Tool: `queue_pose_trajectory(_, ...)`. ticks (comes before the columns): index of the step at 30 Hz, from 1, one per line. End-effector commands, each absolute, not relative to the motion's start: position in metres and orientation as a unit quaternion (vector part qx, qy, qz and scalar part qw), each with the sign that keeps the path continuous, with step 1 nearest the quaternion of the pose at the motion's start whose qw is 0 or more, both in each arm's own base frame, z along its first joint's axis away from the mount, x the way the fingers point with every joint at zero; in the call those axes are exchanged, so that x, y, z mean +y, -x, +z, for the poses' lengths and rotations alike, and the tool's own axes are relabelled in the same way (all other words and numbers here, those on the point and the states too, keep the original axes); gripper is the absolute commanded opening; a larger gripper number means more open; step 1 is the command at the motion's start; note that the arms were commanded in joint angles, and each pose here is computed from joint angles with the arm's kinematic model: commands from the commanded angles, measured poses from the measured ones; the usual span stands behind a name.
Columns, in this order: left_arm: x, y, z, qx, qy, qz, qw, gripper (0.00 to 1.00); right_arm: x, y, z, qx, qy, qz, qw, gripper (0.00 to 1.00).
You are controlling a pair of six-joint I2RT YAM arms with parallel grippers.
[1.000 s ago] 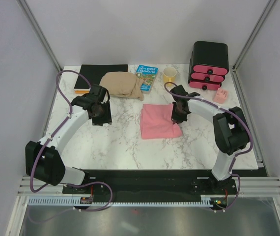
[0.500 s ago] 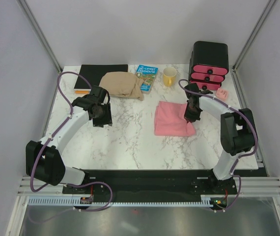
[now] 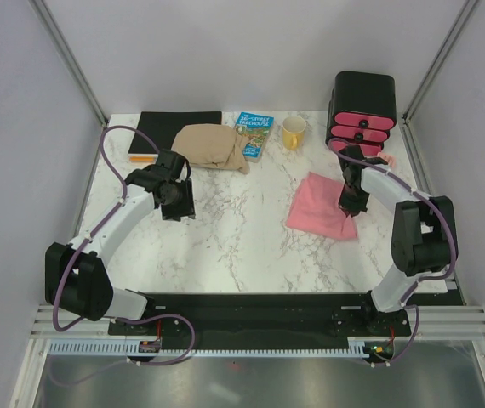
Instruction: Fold and stack the t-shirts
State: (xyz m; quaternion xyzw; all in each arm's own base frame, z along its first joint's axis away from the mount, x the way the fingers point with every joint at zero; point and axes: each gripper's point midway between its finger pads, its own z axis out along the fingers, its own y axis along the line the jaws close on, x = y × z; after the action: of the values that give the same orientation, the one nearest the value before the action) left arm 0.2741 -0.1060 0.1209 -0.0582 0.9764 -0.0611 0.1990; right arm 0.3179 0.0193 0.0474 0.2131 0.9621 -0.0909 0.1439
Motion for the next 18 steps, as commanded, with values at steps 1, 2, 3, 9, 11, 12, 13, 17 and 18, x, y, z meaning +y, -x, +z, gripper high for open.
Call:
queue_pose_trajectory(1,-0.110,-0.278,0.122,0.974,0.040,-0.076,0.211,0.51,-0.010,-0.302,0.064,0.952,-0.226,-0.142,0.152,0.01)
queue_pose_trajectory(2,-0.110,-0.278,0.121,0.974,0.040,-0.077,0.210,0.51,-0.013,-0.299,0.065,0.950,-0.231,-0.145,0.151,0.01)
queue_pose_trajectory(3,-0.110,-0.277,0.120,0.974,0.040,-0.078,0.210,0.51,-0.018,-0.295,0.064,0.947,-0.242,-0.146,0.150,0.01)
queue_pose_trajectory(9,-0.110,-0.278,0.121,0.973,0.037,-0.078,0.213,0.51,-0.040,-0.279,0.067,0.933,-0.287,-0.155,0.149,0.02)
queue_pose_trajectory(11,-0.115,-0.276,0.122,0.973,0.032,-0.091,0.208,0.51,-0.044,-0.279,0.068,0.932,-0.290,-0.154,0.153,0.02)
queue_pose_trajectory(12,-0.115,-0.277,0.122,0.973,0.032,-0.091,0.208,0.51,-0.052,-0.278,0.069,0.929,-0.302,-0.153,0.152,0.02)
queue_pose_trajectory(13,-0.115,-0.277,0.122,0.973,0.030,-0.092,0.208,0.51,-0.054,-0.278,0.069,0.931,-0.297,-0.152,0.151,0.02)
queue_pose_trajectory(17,-0.116,-0.275,0.121,0.974,0.027,-0.093,0.206,0.50,-0.064,-0.284,0.068,0.937,-0.281,-0.147,0.145,0.01)
queue_pose_trajectory(18,-0.115,-0.275,0.121,0.974,0.026,-0.093,0.205,0.50,-0.066,-0.287,0.067,0.940,-0.273,-0.147,0.140,0.01)
